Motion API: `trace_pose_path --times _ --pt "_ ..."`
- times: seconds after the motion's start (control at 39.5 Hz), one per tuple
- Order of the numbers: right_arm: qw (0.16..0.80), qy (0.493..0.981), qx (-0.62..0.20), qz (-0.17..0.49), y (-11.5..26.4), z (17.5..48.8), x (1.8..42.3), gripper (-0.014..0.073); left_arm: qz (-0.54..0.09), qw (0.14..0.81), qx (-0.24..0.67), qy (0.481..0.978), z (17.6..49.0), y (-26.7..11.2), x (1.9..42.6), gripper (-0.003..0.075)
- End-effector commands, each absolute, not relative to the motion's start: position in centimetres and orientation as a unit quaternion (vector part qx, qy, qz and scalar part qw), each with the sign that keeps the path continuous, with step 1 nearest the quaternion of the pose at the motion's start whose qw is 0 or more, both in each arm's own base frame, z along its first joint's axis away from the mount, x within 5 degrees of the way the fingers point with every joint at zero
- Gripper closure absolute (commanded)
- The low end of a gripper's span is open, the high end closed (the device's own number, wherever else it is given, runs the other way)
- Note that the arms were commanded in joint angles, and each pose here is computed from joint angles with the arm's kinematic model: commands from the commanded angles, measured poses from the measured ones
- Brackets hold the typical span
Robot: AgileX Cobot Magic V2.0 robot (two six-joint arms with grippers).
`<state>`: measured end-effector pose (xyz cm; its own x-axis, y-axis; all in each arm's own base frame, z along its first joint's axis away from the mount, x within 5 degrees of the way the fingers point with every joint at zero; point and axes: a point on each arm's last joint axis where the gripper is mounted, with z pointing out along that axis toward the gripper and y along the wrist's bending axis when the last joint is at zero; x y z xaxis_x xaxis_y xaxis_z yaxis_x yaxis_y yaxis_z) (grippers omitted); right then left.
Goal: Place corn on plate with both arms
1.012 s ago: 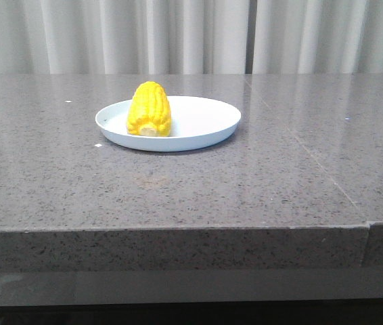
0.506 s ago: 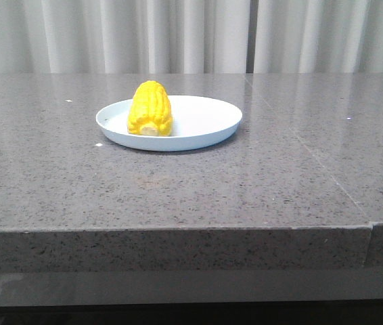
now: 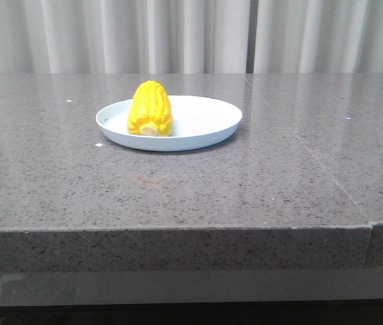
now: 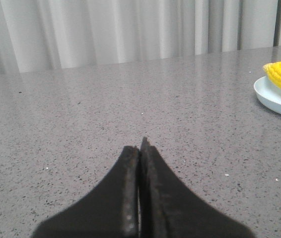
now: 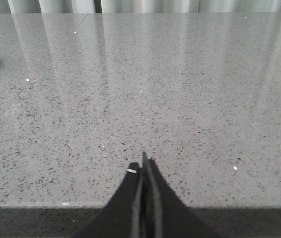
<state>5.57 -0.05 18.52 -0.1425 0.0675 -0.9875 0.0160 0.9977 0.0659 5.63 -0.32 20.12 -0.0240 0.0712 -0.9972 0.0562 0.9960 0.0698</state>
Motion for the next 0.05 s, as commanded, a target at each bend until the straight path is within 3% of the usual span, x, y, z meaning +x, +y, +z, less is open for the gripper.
trace_pose_path --times 0.0,0.03 --pt "0.696 0.717 0.026 0.017 -0.07 19.9 5.51 0.0664 0.007 0.732 0.041 0.68 20.88 -0.28 5.47 0.0741" --pt "0.696 0.717 0.026 0.017 -0.07 19.9 5.51 0.0664 0.007 0.732 0.041 0.68 20.88 -0.28 5.47 0.0741"
